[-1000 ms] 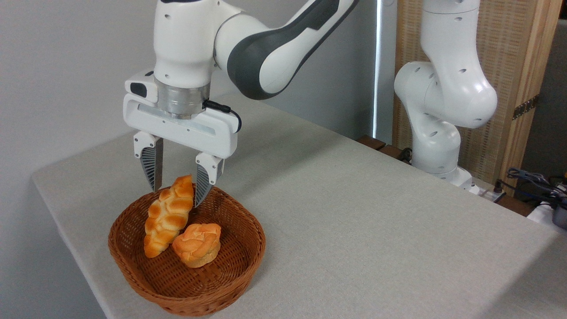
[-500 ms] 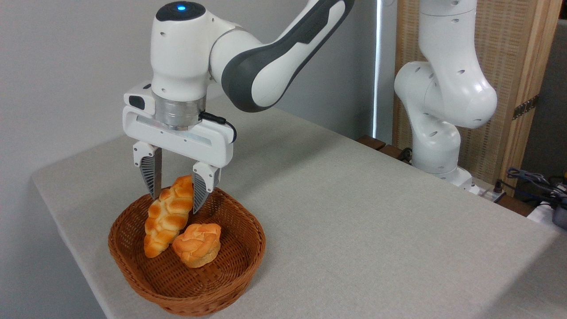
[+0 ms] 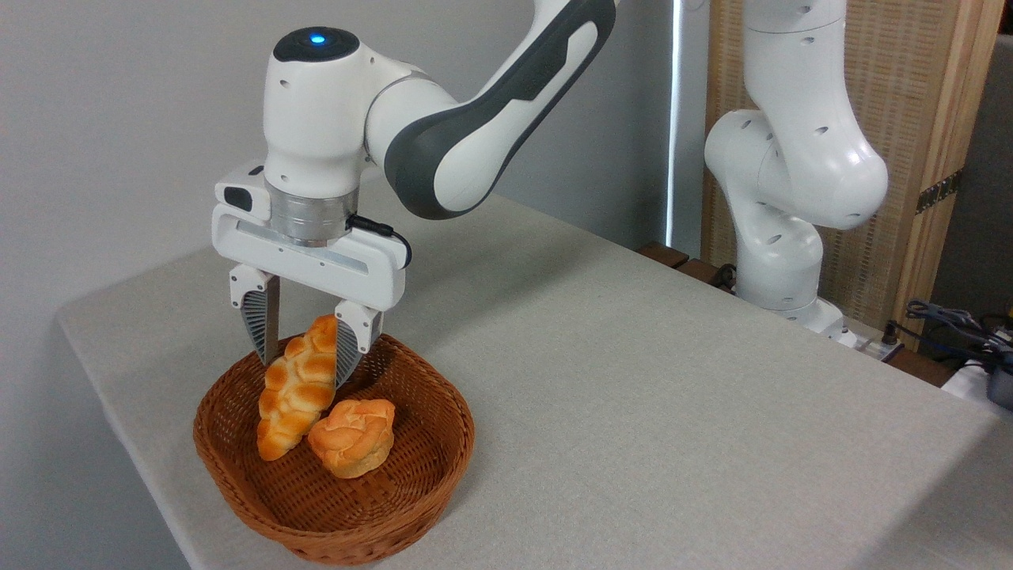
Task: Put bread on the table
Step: 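Close the gripper on the braided bread roll, then lift the braided roll out of the basket and carry it sideways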
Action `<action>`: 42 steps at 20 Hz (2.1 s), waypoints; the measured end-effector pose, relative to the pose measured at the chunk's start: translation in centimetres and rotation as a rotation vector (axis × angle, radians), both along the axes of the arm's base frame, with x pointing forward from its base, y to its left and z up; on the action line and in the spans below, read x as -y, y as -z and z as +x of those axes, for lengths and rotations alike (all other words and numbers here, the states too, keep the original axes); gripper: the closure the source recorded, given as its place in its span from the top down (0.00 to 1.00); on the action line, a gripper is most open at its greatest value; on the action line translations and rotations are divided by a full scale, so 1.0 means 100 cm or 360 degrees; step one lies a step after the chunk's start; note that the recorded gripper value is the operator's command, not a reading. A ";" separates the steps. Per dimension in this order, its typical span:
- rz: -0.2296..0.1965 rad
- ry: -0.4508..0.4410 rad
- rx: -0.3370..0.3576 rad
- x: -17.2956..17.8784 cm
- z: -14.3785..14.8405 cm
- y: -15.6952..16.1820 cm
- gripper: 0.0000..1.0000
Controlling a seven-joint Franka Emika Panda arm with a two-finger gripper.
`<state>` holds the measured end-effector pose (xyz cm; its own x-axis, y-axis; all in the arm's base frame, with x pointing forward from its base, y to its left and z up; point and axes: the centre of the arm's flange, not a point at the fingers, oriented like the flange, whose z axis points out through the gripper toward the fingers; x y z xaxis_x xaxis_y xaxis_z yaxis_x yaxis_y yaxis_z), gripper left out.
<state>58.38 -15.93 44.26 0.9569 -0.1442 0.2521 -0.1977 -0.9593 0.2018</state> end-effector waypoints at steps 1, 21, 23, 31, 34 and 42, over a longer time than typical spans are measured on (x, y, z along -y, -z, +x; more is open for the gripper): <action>0.0001 0.0000 -0.0005 0.000 0.000 0.002 0.89; 0.0012 0.0067 -0.0018 0.008 0.000 0.011 0.32; 0.0012 0.0068 -0.0018 0.008 0.000 0.011 0.32; 0.0043 0.0204 -0.0037 -0.007 -0.007 -0.019 0.33; 0.0071 0.0319 -0.0060 -0.027 -0.017 -0.048 0.35; 0.0129 0.0766 -0.0106 -0.067 -0.051 -0.088 0.37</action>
